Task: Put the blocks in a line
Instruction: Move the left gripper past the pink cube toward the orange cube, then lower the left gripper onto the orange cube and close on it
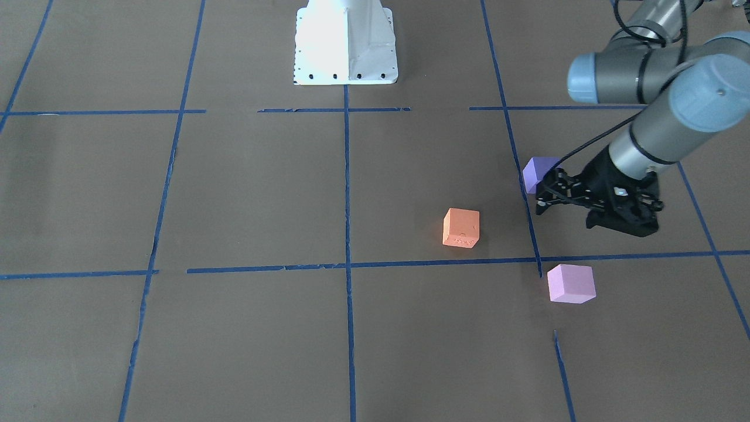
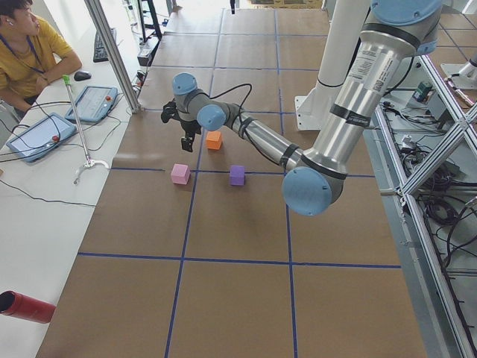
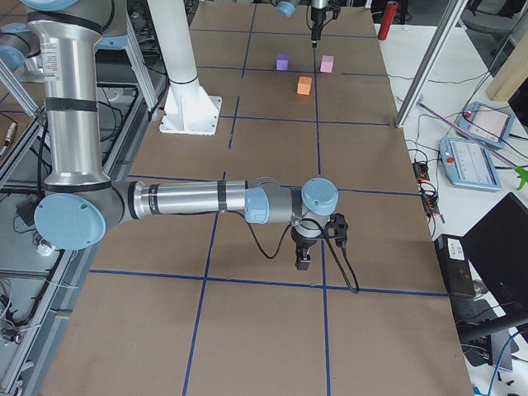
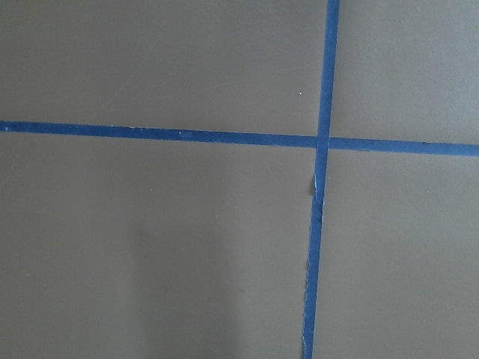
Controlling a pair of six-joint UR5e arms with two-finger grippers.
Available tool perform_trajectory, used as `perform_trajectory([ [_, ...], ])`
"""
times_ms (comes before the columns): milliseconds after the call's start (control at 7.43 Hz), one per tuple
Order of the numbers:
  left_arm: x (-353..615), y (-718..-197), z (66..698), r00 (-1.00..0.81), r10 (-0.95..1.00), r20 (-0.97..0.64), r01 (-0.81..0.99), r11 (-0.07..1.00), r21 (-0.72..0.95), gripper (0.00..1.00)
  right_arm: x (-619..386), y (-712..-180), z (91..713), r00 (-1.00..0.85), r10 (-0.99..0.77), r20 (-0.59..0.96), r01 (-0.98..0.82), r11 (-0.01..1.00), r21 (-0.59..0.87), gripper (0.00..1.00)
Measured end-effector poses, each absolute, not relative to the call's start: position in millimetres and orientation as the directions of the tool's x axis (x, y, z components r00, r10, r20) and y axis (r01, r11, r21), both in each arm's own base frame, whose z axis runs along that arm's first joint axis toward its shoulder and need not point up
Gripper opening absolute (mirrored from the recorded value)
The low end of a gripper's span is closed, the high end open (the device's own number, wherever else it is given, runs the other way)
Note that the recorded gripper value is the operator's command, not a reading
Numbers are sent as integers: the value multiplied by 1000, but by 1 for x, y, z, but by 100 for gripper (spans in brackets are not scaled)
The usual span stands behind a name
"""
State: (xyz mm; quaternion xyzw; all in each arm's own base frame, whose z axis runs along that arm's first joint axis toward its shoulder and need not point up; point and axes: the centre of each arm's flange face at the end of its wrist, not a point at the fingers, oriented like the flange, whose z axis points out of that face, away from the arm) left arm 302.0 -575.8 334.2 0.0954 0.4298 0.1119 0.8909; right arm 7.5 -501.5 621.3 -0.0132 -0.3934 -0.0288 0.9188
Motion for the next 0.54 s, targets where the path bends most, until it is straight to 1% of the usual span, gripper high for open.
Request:
perform_trajectory([
  [269,370,-553,313,605,233,-761,-93,970,224,100,7,-501,621,689,-42,724,63,998,-2,100],
  [538,413,-547,319,597,173,-783,-31,981,193,100,7,-501,621,689,-42,724,63,998,-2,100],
])
